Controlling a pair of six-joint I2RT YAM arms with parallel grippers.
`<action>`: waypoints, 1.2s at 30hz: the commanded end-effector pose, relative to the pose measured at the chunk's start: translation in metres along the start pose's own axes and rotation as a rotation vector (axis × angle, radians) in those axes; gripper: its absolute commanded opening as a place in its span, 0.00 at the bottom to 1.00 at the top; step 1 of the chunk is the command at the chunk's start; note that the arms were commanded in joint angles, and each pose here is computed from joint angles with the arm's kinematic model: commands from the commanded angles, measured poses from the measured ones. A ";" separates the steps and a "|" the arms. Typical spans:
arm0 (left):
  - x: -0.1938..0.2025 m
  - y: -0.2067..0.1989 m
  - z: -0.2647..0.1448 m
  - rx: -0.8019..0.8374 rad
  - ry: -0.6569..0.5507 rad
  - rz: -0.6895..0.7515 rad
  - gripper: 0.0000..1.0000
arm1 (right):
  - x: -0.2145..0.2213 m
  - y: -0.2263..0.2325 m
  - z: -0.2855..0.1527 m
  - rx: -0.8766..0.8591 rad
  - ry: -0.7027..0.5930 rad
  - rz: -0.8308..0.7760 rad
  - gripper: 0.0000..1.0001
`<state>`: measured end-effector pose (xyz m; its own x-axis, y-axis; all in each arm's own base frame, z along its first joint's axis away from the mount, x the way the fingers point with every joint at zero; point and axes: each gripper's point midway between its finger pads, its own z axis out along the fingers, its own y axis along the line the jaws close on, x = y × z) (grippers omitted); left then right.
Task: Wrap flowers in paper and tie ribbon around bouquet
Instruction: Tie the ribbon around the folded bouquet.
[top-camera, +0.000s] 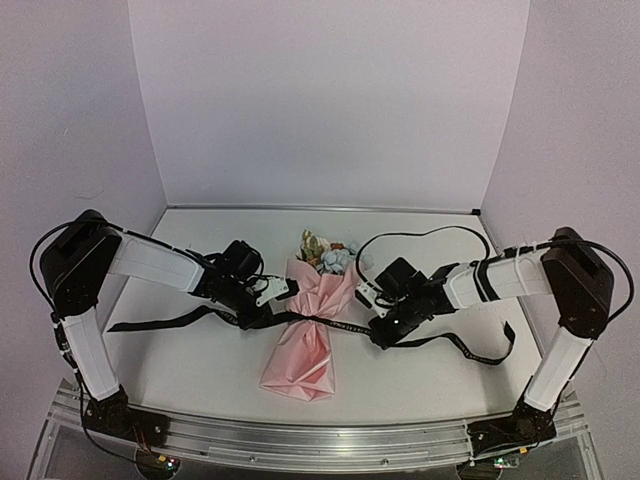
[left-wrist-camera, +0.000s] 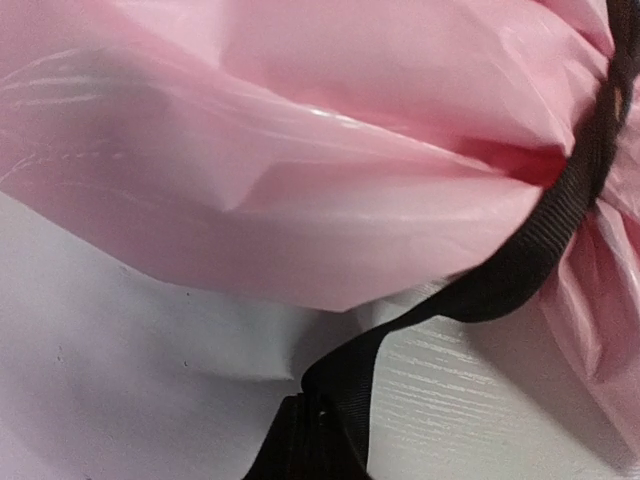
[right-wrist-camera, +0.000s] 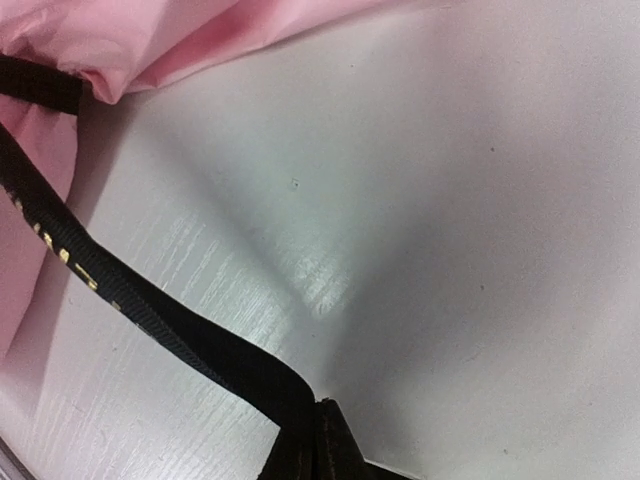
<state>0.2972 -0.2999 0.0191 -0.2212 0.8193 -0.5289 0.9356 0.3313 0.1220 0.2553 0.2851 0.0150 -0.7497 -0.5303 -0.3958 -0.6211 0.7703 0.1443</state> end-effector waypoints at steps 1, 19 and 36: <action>-0.012 0.013 -0.005 -0.108 -0.010 -0.022 0.00 | -0.005 -0.003 -0.025 0.029 -0.070 0.048 0.00; -0.013 0.001 -0.059 -0.139 -0.103 -0.119 0.49 | 0.026 -0.019 -0.043 0.104 -0.051 0.050 0.00; -0.062 -0.008 -0.004 0.038 -0.177 0.069 0.59 | 0.009 -0.019 -0.053 0.073 -0.080 0.082 0.00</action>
<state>0.2948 -0.3253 0.0404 -0.1952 0.7650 -0.6137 0.9372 0.3299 0.1131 0.2374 0.2413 0.0347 -0.7834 -0.4684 -0.4085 -0.5485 0.8302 0.0997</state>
